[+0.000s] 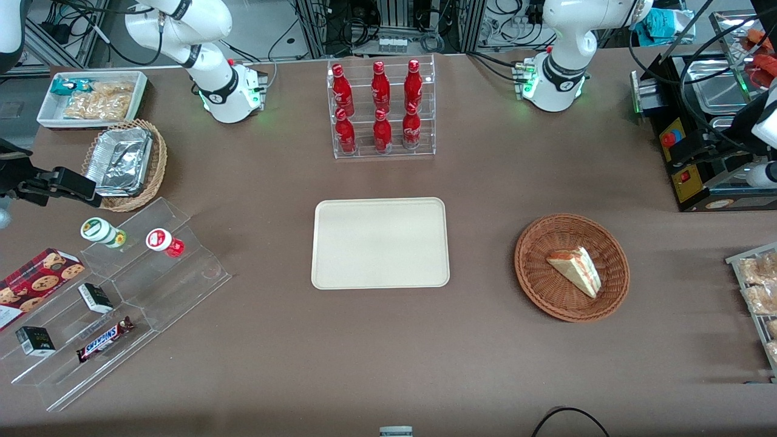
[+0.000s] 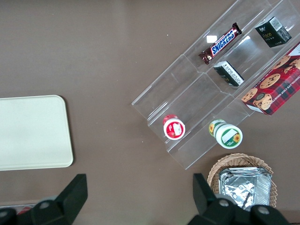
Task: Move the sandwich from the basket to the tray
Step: 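Move the left gripper from rest toward the wicker basket, then lower the left gripper into the basket and grasp the wrapped sandwich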
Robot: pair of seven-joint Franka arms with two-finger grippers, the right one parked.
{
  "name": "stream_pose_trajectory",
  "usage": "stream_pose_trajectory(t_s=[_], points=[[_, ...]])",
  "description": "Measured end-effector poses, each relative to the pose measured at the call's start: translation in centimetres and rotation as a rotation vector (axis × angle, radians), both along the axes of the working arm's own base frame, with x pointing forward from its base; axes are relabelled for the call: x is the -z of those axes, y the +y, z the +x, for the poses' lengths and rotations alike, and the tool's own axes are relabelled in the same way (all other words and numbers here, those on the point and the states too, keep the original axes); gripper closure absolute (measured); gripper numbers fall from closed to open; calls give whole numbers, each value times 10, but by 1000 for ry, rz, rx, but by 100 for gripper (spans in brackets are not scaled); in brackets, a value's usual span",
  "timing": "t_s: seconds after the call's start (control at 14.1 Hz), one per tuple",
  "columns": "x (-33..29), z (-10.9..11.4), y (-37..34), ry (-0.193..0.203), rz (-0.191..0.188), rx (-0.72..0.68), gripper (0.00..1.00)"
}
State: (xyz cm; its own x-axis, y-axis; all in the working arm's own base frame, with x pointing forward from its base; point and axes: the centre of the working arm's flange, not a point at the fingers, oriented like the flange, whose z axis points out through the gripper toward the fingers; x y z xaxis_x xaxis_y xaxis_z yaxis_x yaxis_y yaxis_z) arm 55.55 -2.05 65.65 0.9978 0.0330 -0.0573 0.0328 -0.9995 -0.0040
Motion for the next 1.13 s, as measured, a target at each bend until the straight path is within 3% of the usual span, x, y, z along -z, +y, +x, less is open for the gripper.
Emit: stream_pose_trajectory(t_s=[0.57, 0.71, 0.92, 1.13], points=[[5, 2, 0, 10, 0, -7, 0], [27, 10, 1, 52, 6, -73, 0], [98, 39, -4, 139, 35, -297, 0], [183, 69, -25, 172, 78, -462, 0]])
